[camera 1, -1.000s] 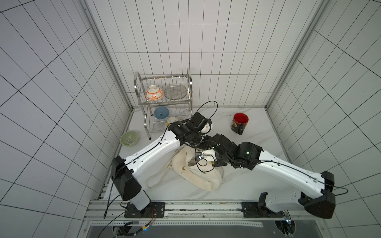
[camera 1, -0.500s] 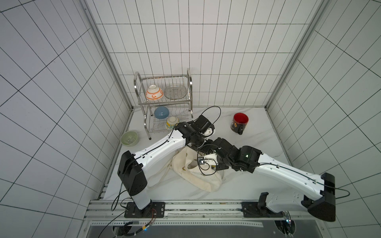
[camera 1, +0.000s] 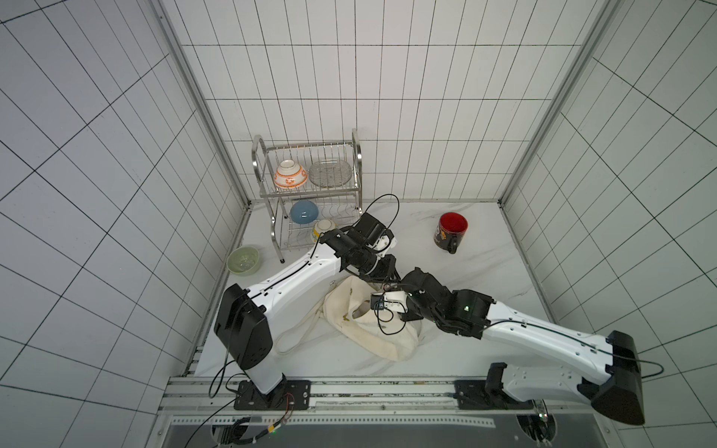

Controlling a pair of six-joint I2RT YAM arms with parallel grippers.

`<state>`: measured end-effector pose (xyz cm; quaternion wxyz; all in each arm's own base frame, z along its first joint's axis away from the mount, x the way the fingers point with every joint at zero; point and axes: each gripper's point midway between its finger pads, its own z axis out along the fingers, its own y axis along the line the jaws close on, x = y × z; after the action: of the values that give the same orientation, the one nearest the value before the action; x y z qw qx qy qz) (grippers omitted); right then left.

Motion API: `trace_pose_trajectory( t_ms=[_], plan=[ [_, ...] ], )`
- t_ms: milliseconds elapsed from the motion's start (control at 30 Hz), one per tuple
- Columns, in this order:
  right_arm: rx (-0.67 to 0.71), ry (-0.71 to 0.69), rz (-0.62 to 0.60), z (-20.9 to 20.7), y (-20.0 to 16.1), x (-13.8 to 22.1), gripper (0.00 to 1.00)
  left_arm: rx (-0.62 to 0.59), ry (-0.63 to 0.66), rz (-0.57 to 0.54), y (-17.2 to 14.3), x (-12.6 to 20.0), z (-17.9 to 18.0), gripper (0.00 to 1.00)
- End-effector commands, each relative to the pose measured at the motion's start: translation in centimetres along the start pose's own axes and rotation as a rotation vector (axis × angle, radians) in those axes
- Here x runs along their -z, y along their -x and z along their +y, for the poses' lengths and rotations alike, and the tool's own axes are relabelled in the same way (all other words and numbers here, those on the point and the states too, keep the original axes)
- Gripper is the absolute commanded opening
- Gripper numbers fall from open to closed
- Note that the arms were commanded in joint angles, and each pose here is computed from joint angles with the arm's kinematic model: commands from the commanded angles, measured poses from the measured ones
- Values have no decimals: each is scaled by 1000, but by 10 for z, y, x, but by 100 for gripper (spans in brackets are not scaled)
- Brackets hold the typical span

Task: Remove the decoration from the bag
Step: Remove the decoration item from the bag.

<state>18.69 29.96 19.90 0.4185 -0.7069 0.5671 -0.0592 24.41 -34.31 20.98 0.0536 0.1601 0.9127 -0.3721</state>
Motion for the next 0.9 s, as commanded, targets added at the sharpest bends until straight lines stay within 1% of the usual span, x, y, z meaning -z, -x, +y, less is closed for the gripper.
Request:
trace_pose_trajectory(
  t_ms=[0,133,233,467,533,600,700,833,867],
  plan=[
    [-81,-95,-57,-16,11,3,0,-12,-118,13,-10,12,-27,13],
    [-137,-107,-139,-17,16,21,0,13,-76,-38,5,16,-7,13],
    [-158,-100,-163,-13,14,32,0,36,-87,-83,18,19,0,12],
    [-182,-120,-157,-10,4,37,0,60,-127,-72,25,15,-2,13],
    [-183,-125,-158,-9,5,34,0,76,-148,-66,26,16,-4,14],
    [-170,-110,-151,-5,6,27,0,63,-160,-53,24,15,-10,16],
    [-145,-102,-146,-7,12,21,0,27,-127,-31,17,14,-14,16],
    [-115,-131,-115,-18,17,15,0,12,-88,18,1,5,-10,16],
    [-116,-157,-115,-24,18,16,0,7,-71,30,-4,3,-7,16]
  ],
)
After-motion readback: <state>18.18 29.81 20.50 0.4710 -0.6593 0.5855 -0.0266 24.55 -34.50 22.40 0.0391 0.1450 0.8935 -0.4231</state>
